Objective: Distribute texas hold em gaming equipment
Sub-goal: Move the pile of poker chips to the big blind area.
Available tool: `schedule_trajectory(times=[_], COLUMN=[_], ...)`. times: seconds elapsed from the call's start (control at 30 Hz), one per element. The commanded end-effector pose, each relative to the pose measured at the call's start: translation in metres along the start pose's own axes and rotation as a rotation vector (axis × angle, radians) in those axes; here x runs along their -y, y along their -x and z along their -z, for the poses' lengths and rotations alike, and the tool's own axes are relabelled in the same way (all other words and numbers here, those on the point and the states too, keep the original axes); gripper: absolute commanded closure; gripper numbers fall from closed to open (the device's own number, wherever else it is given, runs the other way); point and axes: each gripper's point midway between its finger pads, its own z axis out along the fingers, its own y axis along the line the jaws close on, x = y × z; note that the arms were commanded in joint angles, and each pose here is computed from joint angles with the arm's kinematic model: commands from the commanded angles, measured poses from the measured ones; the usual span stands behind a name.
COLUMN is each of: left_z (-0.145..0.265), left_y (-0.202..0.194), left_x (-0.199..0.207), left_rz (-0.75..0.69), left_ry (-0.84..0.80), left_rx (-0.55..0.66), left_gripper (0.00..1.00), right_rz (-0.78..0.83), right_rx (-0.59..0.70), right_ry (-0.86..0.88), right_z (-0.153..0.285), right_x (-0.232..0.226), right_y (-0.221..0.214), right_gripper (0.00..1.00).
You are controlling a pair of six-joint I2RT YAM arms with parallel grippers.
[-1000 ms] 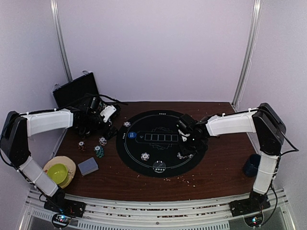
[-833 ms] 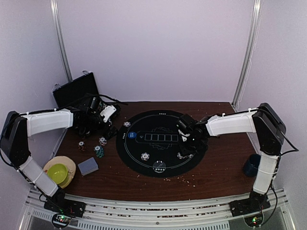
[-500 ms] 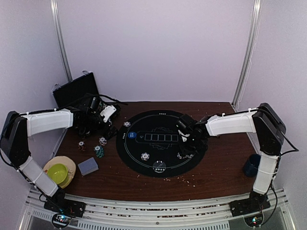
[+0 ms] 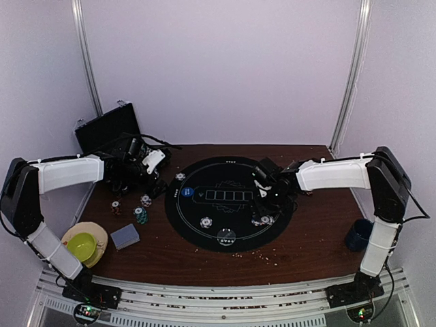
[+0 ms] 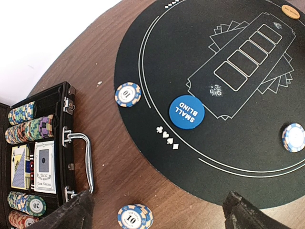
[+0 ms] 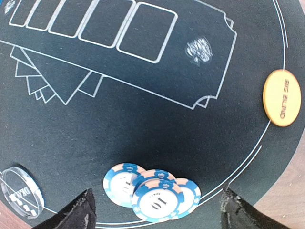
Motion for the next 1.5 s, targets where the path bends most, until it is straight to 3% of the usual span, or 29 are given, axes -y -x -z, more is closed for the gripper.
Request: schedule_trajectory(times=[0.0,0.87,1.47], left_z=[-0.001,-0.004,-0.003], left_y=[0.005,0.004,0.005], left_x=[-0.003,-0.002,-0.002], left_rz=[0.008,0.009,0.009], left_ry=[0.005,0.0,-0.004], left_rx=[0.031,0.028,0.032], left_gripper=[0.02,0.02,0.02], right_rz=[-0.009,0.001,-0.014], right_rx=[0.004,-0.104,-0.071], right_ry=[0.0,0.038,0.038], right_z=[0.002,-0.029,-0.027], right_x=[0.001,-0.006,-0.022], right_y=[-0.006,-0.034,-0.02], right_gripper=[0.09,0.11,0.3])
